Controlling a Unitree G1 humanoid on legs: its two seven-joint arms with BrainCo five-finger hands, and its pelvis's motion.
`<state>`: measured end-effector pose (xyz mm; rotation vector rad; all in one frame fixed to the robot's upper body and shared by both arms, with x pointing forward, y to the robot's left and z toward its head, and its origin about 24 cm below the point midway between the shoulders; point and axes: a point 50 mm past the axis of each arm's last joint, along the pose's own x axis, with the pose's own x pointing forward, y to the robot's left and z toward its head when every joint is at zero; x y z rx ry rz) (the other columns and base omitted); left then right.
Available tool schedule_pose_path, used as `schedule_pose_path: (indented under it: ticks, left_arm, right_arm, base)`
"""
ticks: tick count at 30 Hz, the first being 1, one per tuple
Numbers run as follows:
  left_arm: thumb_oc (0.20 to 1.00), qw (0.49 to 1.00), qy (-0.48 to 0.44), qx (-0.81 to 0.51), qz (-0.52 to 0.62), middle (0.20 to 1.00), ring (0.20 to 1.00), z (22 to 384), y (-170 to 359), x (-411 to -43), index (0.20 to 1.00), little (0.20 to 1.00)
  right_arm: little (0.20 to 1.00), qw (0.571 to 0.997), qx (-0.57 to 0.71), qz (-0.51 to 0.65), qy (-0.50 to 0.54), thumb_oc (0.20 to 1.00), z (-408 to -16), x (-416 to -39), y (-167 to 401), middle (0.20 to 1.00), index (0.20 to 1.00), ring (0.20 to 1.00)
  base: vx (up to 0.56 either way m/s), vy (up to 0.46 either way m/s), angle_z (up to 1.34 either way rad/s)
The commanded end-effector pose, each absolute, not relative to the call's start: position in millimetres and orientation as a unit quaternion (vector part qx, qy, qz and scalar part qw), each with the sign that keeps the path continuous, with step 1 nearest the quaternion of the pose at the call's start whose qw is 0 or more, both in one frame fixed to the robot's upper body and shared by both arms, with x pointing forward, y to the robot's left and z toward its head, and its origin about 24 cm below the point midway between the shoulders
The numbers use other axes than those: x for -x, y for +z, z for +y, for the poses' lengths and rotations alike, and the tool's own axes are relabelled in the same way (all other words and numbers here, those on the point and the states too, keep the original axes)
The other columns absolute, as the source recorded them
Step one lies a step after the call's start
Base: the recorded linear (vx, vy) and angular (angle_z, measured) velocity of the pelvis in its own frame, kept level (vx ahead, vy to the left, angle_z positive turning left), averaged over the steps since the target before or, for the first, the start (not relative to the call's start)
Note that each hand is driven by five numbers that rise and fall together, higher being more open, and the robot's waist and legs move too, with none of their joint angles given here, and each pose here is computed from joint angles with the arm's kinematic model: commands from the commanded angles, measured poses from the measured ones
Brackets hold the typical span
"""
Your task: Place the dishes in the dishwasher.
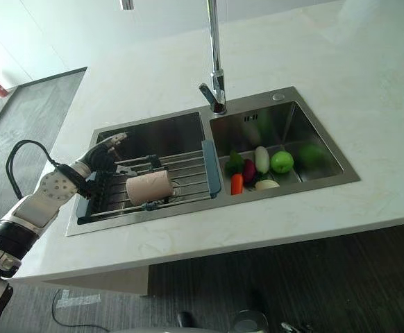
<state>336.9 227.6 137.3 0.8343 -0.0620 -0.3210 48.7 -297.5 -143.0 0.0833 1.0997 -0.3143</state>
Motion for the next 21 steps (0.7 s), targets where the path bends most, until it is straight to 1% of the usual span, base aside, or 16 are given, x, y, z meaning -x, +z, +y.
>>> schedule_pose_path:
  ticks: [1,3,9,16,21]
  left_arm:
    - [1.0,0.88,-0.111,-0.457,-0.07,1.0,1.0,243,191,-350,1.0,1.0]
    - [1.0,0.864,-0.126,-0.485,-0.051,1.0,1.0,241,185,-351,1.0,1.0]
    - [1.0,0.846,-0.134,-0.515,-0.034,1.0,1.0,240,181,-351,1.0,1.0]
    - [1.0,0.816,-0.123,-0.563,-0.036,1.0,1.0,240,185,-356,1.0,1.0]
    - [1.0,0.797,-0.093,-0.595,-0.047,1.0,1.0,244,196,-362,1.0,1.0]
  right_arm:
    - [1.0,0.848,-0.055,0.508,-0.143,1.0,-290,-60,-144,1.0,1.0,1.0]
    - [1.0,0.848,-0.069,0.502,-0.155,1.0,-292,-63,-144,1.0,1.0,1.0]
    - [1.0,0.854,-0.081,0.488,-0.161,1.0,-291,-69,-142,1.0,1.0,1.0]
    - [1.0,0.863,-0.088,0.472,-0.156,1.0,-289,-79,-141,1.0,1.0,1.0]
    - [1.0,0.874,-0.094,0.453,-0.152,1.0,-289,-94,-137,1.0,1.0,1.0]
  base:
    - [-0.04,0.017,0.01]
    - [-0.02,0.009,0.01]
    - [0.0,0.023,0.04]
    - [-0.03,0.002,0.03]
    - [-0.09,-0.001,-0.01]
